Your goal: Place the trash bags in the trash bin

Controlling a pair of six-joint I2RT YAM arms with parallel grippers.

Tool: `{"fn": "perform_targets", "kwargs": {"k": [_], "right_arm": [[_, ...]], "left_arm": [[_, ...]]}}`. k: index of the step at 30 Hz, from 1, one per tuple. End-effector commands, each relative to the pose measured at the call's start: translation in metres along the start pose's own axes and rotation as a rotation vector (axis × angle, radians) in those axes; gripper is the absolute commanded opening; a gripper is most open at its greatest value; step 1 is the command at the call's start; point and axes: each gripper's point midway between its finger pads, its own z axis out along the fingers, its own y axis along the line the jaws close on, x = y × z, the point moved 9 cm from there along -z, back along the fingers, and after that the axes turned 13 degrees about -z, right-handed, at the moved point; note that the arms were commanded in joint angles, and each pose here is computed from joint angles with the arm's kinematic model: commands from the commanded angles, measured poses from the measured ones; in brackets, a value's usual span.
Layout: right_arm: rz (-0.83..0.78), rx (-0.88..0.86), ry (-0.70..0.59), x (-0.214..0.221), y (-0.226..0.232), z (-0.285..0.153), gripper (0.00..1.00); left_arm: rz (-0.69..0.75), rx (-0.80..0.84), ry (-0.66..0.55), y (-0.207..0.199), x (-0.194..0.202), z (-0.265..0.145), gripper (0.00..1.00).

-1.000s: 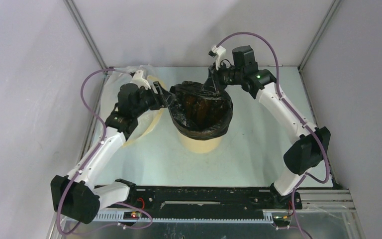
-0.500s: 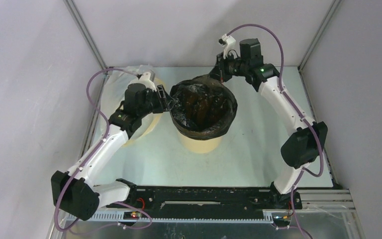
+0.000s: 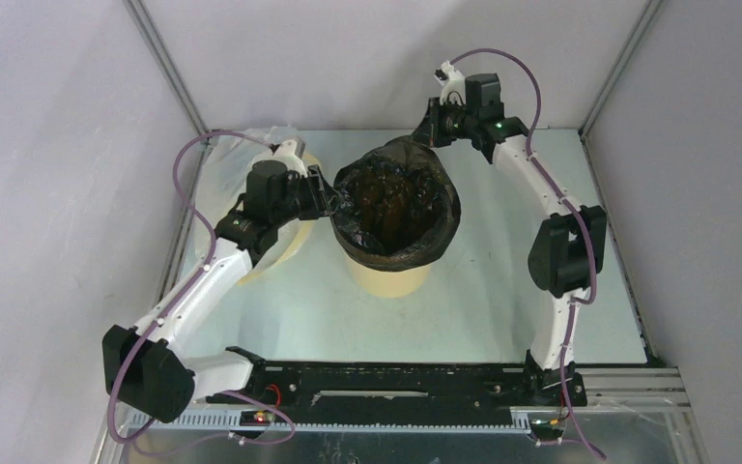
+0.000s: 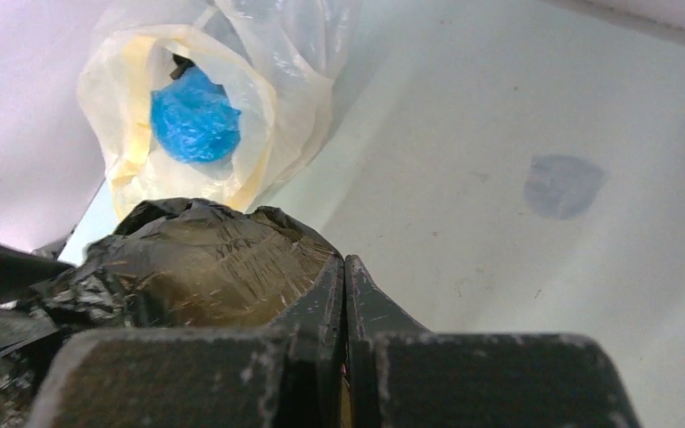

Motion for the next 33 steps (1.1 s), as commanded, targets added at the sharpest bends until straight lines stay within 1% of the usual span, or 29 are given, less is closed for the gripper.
{"fn": "perform_targets", "kwargs": {"k": [1,7,11,15,16,17,18,21,24,29,30,31,33], "right_arm": [[0.053,-0.008,-0.035,-0.003,-0.015,0.012,0.00],[0.140,-0.055,0.066,0.035,-0.027,0.036,0.00],[0.176,-0.062,0.095,0.053,-0.028,0.043,0.00],[0.176,-0.055,0.084,0.050,-0.027,0.036,0.00],[0.172,-0.050,0.074,0.046,-0.026,0.032,0.02],[0.166,-0.038,0.062,0.041,-0.026,0.027,0.05],[0.161,-0.024,0.048,0.034,-0.025,0.020,0.09],[0.145,0.051,0.012,0.016,-0.024,-0.004,0.35],[0.104,0.134,0.000,0.003,-0.017,-0.029,0.54],[0.036,0.238,-0.047,-0.012,0.013,-0.073,0.72],[0.023,0.255,-0.051,-0.013,0.018,-0.080,0.74],[0.004,0.266,-0.055,-0.014,0.024,-0.087,0.74],[-0.035,0.280,-0.055,-0.017,0.037,-0.100,0.73]], "left_arm": [[0.034,0.013,-0.035,-0.008,-0.010,-0.003,0.52],[0.034,0.012,-0.035,-0.008,-0.010,-0.003,0.52],[0.033,0.011,-0.030,-0.008,-0.009,-0.002,0.52],[0.034,0.018,-0.034,-0.009,-0.009,-0.004,0.52],[0.032,0.018,-0.038,-0.009,-0.009,-0.005,0.52],[0.034,0.021,-0.044,-0.010,-0.010,-0.007,0.52],[0.032,0.026,-0.050,-0.011,-0.011,-0.009,0.53],[0.027,0.042,-0.074,-0.015,-0.013,-0.018,0.59],[0.021,0.061,-0.120,-0.018,-0.016,-0.032,0.68],[0.011,0.076,-0.181,-0.015,-0.010,-0.054,0.81],[0.009,0.077,-0.193,-0.013,-0.009,-0.059,0.82],[0.005,0.077,-0.201,-0.011,-0.006,-0.062,0.82],[-0.009,0.086,-0.216,-0.008,-0.001,-0.071,0.73]]}}
